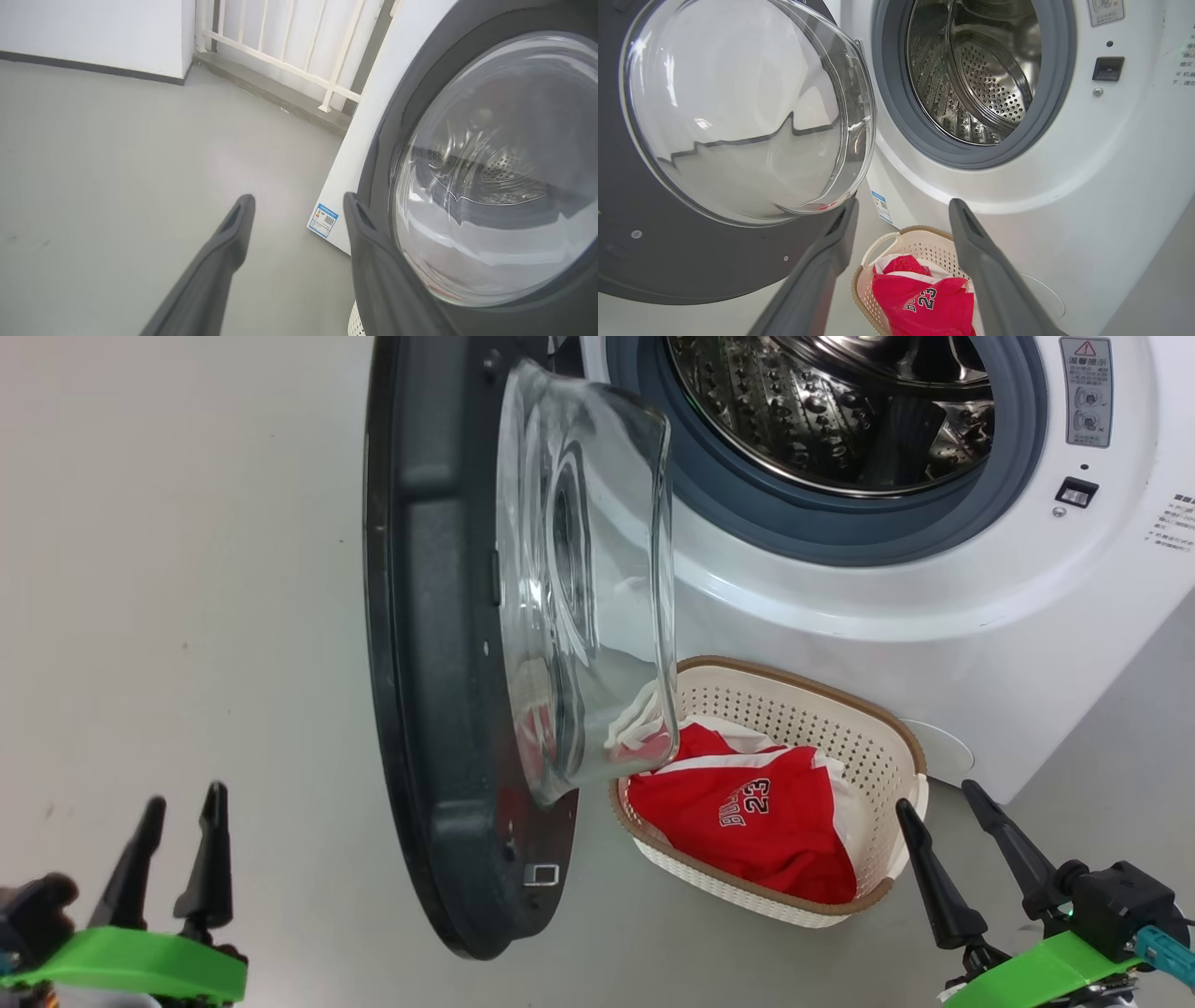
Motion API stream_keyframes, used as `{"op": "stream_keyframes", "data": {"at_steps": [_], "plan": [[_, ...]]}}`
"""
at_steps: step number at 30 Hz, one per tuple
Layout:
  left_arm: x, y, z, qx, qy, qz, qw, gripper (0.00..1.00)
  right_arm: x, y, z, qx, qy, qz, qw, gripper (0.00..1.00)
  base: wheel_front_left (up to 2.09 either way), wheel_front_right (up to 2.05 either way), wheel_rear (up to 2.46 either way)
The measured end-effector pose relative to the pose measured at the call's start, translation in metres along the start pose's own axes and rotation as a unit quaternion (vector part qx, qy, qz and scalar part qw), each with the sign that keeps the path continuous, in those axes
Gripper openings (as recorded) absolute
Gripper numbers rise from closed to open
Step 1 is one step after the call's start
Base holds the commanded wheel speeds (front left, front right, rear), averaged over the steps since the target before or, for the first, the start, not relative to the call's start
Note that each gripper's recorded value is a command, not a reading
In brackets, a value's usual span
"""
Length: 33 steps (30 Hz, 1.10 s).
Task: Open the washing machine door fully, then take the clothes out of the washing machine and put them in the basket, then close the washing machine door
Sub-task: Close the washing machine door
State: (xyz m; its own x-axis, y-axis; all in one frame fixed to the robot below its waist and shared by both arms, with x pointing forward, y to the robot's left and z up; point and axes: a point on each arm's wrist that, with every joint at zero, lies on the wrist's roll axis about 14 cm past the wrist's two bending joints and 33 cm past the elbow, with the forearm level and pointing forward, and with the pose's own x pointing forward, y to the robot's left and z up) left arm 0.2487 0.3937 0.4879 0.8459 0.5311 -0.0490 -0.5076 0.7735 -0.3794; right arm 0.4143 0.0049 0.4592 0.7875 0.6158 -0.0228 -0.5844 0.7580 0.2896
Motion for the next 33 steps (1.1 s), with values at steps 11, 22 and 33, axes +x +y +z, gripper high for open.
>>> {"op": "stream_keyframes", "data": {"at_steps": [11, 22, 33], "plan": [[-0.010, -0.027, 0.027, 0.134, -0.072, -0.007, 0.988, 1.00, -0.002, -0.003, 0.002, -0.001, -0.003, -0.005, 1.000, 1.00, 0.00, 0.00, 0.00], [-0.017, -0.027, 0.018, 0.146, -0.068, 0.007, 0.987, 1.00, -0.002, -0.005, 0.003, -0.004, -0.004, -0.008, 1.000, 1.00, 0.00, 0.00, 0.00], [-0.019, -0.030, 0.012, 0.147, -0.060, 0.003, 0.987, 1.00, -0.003, -0.005, 0.003, -0.003, -0.004, -0.010, 1.000, 1.00, 0.00, 0.00, 0.00]]}}
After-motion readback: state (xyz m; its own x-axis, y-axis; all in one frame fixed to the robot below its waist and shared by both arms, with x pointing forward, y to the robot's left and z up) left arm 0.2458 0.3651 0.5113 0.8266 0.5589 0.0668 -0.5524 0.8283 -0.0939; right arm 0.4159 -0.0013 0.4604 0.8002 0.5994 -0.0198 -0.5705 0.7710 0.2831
